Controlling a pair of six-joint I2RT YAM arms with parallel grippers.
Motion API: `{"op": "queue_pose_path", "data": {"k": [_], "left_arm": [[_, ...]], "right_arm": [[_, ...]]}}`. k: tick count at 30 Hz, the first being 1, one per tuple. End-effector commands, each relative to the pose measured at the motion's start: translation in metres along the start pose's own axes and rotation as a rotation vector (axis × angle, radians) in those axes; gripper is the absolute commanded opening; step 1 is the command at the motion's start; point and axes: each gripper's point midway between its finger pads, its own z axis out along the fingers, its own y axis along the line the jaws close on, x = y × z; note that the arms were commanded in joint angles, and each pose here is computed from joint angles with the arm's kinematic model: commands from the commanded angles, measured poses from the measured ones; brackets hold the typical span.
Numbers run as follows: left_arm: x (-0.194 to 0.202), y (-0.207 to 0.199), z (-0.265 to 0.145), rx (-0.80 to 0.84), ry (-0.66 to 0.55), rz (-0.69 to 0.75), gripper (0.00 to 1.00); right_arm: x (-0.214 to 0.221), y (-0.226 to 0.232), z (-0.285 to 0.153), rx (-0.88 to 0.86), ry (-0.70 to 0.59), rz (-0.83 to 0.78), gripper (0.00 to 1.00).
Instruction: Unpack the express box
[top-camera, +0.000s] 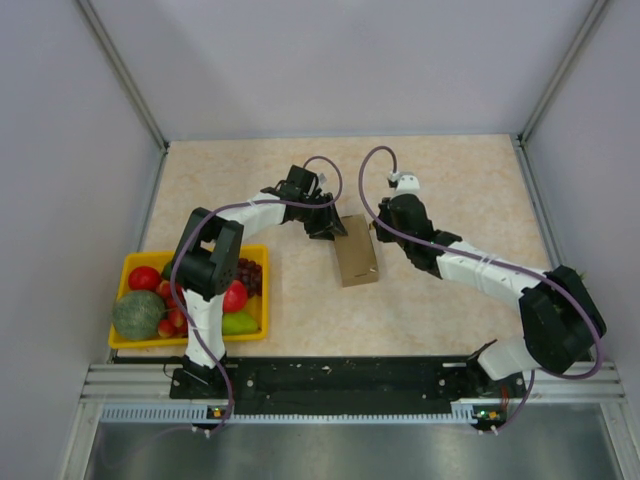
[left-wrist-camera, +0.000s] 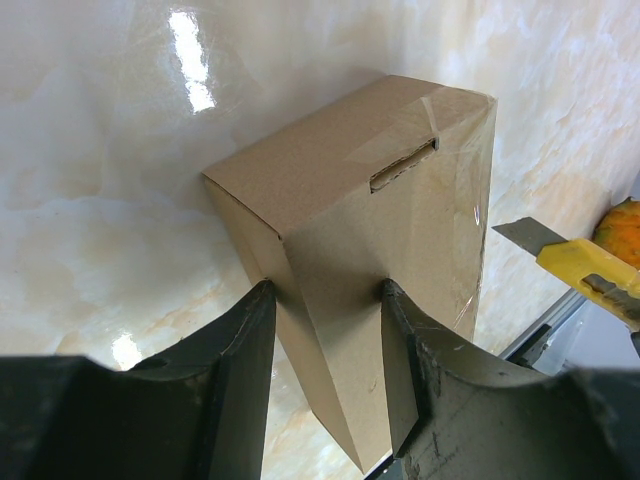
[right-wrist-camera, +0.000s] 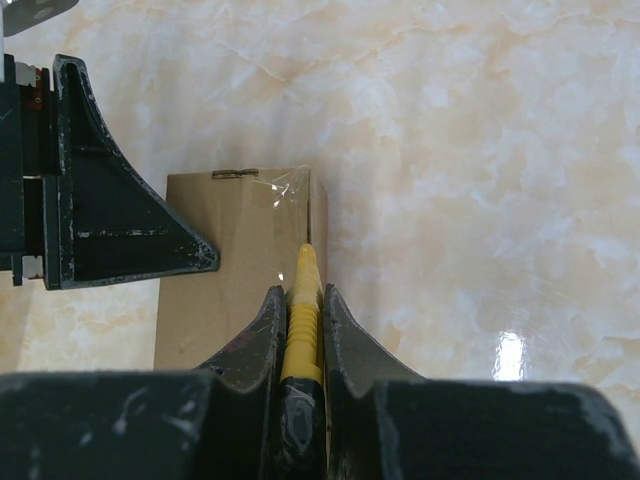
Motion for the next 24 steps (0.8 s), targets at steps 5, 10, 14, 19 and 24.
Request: {"op": "queue_pose_path", "data": {"k": [5,10,14,19,24], "left_arm": [[0.009,0.041,0.019,-0.138,0.023,-0.030,0.17],[0.008,0.041,0.020,-0.136,0.023,-0.033,0.17],[0.009,0.041,0.020,-0.138,0.023,-0.033,0.17],[0.009,0.041,0.020,-0.135,0.024,-0.038,0.17],[0.009,0.040,0.020,-0.135,0.021,-0.046,0.17]], "right_arm": [[-0.010,0.004,0.003,-0.007,-0.018,0.025,0.00],[-0.004,0.004,0.004,-0.003,0.004,0.029,0.00],[-0.011,0.005,0.000,-0.006,-0.012,0.042,0.00],[-0.018,0.007,-0.003,-0.008,-0.020,0.050,0.00],[-0.007,0.004,-0.001,0.004,0.012,0.052,0.00]]}}
